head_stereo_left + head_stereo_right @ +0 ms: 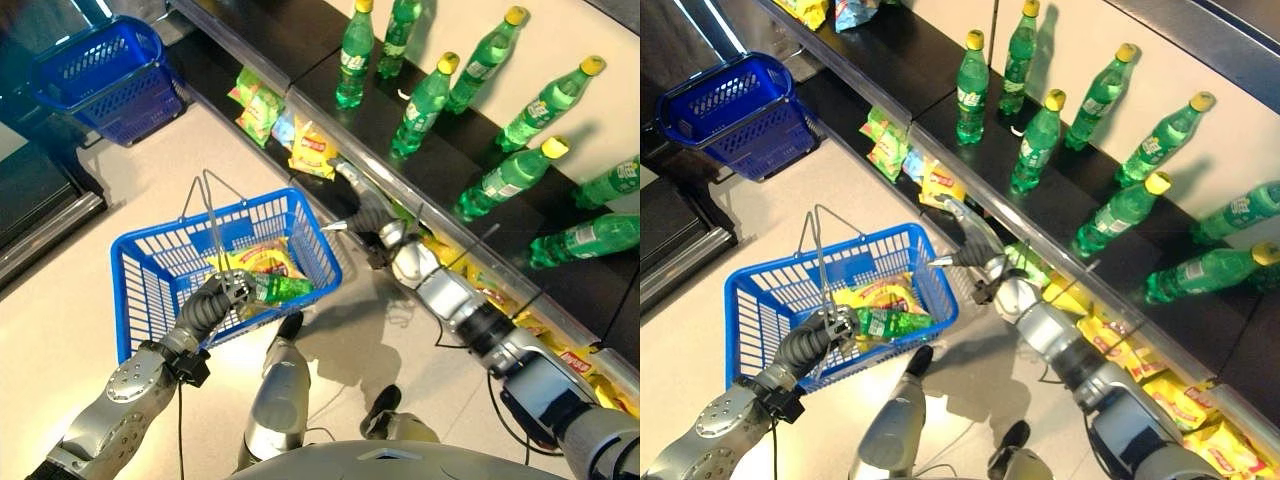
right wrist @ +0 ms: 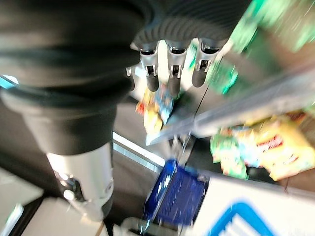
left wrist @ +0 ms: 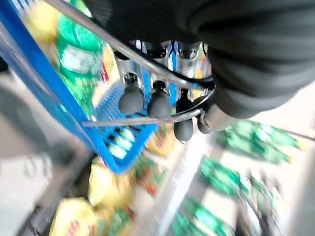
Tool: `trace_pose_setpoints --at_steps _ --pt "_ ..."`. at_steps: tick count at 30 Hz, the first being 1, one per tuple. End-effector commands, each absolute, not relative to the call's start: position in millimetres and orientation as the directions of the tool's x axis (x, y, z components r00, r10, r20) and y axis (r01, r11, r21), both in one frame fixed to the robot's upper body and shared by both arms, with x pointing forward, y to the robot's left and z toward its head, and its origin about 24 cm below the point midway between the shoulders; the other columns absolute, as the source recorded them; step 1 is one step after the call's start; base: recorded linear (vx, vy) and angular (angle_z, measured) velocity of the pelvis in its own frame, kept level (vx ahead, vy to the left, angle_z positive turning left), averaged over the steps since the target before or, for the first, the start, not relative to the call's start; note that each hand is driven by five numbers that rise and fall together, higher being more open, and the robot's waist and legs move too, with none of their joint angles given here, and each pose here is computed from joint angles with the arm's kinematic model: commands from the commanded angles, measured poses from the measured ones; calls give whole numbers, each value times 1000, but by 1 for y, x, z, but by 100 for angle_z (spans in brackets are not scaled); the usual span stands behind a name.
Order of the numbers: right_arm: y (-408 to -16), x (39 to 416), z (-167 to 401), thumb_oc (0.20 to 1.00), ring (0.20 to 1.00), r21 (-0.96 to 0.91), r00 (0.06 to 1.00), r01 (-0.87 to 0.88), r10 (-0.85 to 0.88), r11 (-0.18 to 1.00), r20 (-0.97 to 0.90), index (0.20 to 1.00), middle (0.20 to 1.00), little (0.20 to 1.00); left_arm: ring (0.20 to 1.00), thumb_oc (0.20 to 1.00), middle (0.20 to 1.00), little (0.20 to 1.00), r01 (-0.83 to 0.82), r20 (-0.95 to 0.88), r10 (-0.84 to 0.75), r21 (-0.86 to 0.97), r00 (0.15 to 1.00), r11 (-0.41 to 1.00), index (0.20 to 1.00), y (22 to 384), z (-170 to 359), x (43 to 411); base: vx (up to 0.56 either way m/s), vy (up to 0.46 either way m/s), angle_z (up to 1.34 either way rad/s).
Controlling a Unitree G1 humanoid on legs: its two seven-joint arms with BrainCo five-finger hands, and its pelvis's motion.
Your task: Pick up the snacks into the basket
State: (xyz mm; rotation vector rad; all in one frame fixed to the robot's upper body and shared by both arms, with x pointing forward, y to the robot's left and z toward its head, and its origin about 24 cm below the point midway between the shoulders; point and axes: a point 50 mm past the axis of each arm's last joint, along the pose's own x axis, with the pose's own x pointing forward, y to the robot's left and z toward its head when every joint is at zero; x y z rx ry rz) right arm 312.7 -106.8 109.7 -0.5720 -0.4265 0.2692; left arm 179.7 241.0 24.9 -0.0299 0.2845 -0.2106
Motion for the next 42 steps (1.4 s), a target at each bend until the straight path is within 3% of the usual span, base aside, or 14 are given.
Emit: trace_pose_setpoints --at_steps 1,10,15,17,24,27,33,37,42 --pt "-109 303 130 1000 1000 -509 820 -137 385 850 423 1000 1000 1000 200 200 200 200 247 114 -259 106 959 963 200 236 88 198 26 -13 -14" --pt "-133 280 97 1000 1000 -358 872 -275 388 893 298 1000 1000 1000 200 200 200 200 18 -143 35 347 989 938 200 280 13 189 37 8 -9" --pt "-133 262 61 1000 1000 -272 889 -388 435 881 142 1000 1000 1000 200 200 200 200 -99 -306 212 347 928 933 200 293 -35 172 47 23 -25" --pt "-139 244 33 1000 1000 -263 889 -439 457 859 12 1000 1000 1000 200 200 200 200 -228 -430 350 311 832 923 200 298 -70 151 70 41 -39" --pt "-146 228 7 1000 1000 -280 873 -486 472 828 -122 1000 1000 1000 200 200 200 200 -314 -553 421 281 719 907 200 292 -101 132 44 26 -34" --pt "-154 214 -31 1000 1000 -243 862 -489 421 838 -283 1000 1000 1000 200 200 200 200 -343 -671 458 307 584 888 200 286 -126 109 23 28 -26" --pt "-168 184 -82 1000 1000 -184 816 -430 293 884 -498 1000 1000 1000 200 200 200 200 -342 -767 479 353 428 871 200 280 -145 82 0 28 -14" --pt "-181 172 -95 1000 1000 -213 798 -394 218 894 -562 1000 1000 1000 200 200 200 200 -311 -759 482 376 437 873 200 280 -144 86 -52 -8 10" --pt "-196 139 -126 1000 1000 -208 697 -348 104 914 -709 1000 1000 1000 200 200 200 200 -302 -782 482 385 394 872 200 279 -148 73 6 -20 5"
